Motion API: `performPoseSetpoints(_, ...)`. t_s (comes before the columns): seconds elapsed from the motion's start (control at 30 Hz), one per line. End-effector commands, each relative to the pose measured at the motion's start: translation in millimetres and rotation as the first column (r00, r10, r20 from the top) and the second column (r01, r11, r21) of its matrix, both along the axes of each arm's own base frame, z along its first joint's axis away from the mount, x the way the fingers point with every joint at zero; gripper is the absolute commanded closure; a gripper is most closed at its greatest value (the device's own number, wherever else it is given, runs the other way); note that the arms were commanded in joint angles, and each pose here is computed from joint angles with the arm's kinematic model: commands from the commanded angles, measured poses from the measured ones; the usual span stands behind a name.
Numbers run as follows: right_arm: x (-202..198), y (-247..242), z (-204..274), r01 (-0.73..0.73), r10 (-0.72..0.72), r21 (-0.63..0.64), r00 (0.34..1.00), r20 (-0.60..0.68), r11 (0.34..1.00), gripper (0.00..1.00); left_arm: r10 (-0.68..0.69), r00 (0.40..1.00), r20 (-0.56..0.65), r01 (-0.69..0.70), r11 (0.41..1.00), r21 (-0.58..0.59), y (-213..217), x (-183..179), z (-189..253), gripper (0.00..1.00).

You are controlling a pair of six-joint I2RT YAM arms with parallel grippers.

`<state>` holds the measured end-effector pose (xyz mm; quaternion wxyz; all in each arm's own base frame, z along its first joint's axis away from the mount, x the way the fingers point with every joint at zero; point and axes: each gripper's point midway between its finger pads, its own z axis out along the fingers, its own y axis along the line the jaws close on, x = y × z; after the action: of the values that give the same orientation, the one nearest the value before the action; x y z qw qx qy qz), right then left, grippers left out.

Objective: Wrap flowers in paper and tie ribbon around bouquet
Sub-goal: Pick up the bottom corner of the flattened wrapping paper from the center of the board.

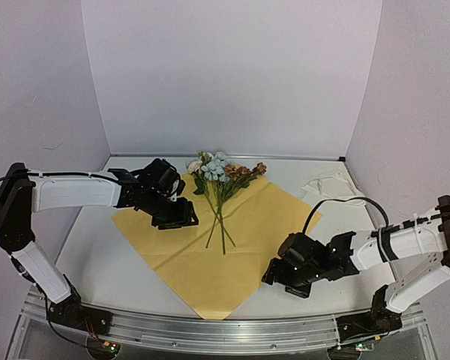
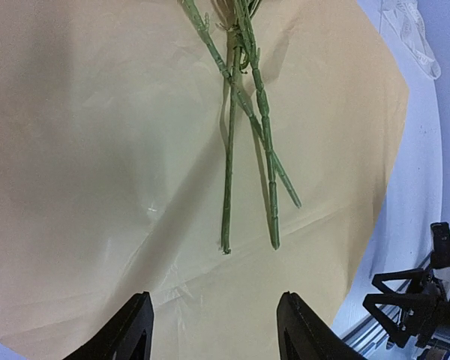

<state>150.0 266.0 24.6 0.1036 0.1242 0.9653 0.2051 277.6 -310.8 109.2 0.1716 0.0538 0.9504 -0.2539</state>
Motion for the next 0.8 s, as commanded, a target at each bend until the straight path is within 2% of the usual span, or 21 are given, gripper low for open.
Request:
performPoseSetpoints(0.0,4,37,9,0.14,-0.157,0.192,0.985,0.071,0.971,0.15,0.016,0.997,0.074,-0.011,0.998,-0.063,4,0,21,0.41)
performPoseSetpoints(0.33,-44,86,-6,0.215,-0.246,0.363,0.968,0.043,0.907,0.17,0.0,0.995,0.099,0.006,0.998,-0.062,13,-9,14,0.41)
performPoseSetpoints(0.6,-69,103,-12,0.238,-0.278,0.399,0.959,0.045,0.885,0.2,-0.01,0.992,0.125,0.02,0.997,-0.073,14,-9,19,0.41)
performPoseSetpoints(0.77,-63,113,-15,0.252,-0.31,0.449,0.949,0.059,0.857,0.29,-0.027,0.989,0.148,0.041,0.995,-0.094,13,-12,27,0.41)
